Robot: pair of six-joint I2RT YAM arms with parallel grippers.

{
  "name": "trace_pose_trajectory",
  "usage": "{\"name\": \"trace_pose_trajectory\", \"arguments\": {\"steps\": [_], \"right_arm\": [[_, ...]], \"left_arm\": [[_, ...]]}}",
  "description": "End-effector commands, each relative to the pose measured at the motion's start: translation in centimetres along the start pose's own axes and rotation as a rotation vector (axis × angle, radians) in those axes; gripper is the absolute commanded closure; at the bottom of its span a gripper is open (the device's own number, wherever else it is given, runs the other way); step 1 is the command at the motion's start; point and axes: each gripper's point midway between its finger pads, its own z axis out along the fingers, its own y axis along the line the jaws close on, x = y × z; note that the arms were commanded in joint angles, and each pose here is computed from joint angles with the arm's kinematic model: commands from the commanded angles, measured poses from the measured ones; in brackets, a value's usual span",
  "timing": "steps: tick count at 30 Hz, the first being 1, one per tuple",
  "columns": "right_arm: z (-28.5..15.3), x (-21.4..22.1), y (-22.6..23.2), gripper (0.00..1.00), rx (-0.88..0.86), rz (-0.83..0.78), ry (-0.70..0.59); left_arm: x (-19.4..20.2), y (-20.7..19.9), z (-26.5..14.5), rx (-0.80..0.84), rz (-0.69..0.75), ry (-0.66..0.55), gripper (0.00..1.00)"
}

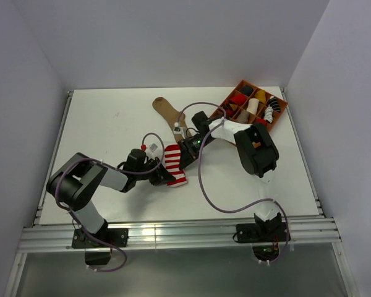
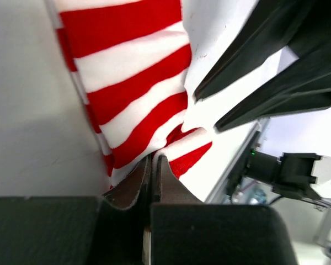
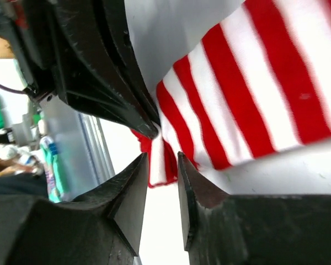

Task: Roll the socks
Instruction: Roll the sock at the center of the board.

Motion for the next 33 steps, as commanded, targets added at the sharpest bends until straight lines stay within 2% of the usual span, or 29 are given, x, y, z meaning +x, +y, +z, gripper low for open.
{"name": "trace_pose_trajectory", "arguments": {"steps": [1,5,8,9,11,14,15,16,18,22,26,27,28,33], "right_arm": [[-1.8,-1.4,0.3,0.64,0.057,-0.083,-0.07],[-3.6,-2.1,1.6,0.59,0.128,-0.194,-0.129],[-5.2,-2.5,2.5,0.57,0.233,-0.33,-0.167],[-6.3,-3.0,3.5,0.56,0.28,-0.421,-0.186],[-6.5,-2.4,3.2,0.55,0.362,-0.492,-0.188],[-6.4,-1.9,5.2,0.52,0.431,-0.662,-0.196],[-5.2,-0.4,5.0,0.52,0.461,-0.718,-0.149],[-5.5,-1.0,6.3,0.52,0.49,-0.804,-0.183],[-4.3,1.1,5.6,0.48,0.531,-0.885,-0.138],[-0.7,2.6,7.7,0.41,0.547,-1.118,-0.124],[1.7,3.7,7.4,0.4,0.567,-1.219,-0.079],[2.2,4.7,6.5,0.4,0.573,-1.233,-0.035],[2.6,3.9,6.9,0.4,0.588,-1.272,-0.067],[4.5,4.2,6.9,0.4,0.62,-1.334,-0.051]], "left_arm": [[4.2,5.1,-1.1,-0.176,-0.142,0.144,1.0],[4.6,5.2,-1.4,-0.192,-0.202,0.183,0.99],[4.9,5.5,-1.6,-0.233,-0.255,0.214,1.0],[5.3,5.7,-1.8,-0.251,-0.28,0.236,1.0],[5.6,6.0,-2.0,-0.277,-0.309,0.25,1.0],[5.7,5.8,-2.5,-0.291,-0.351,0.262,1.0],[5.5,5.8,-2.7,-0.296,-0.36,0.259,1.0],[5.7,5.9,-2.9,-0.316,-0.378,0.266,1.0],[5.5,5.7,-3.1,-0.323,-0.388,0.262,1.0],[5.5,6.0,-3.4,-0.361,-0.409,0.271,1.0],[6.6,6.5,-3.7,-0.381,-0.446,0.323,1.0],[6.7,6.7,-3.8,-0.386,-0.45,0.326,1.0],[6.8,6.8,-3.9,-0.39,-0.449,0.328,1.0],[6.7,6.9,-4.1,-0.383,-0.458,0.328,1.0]]}}
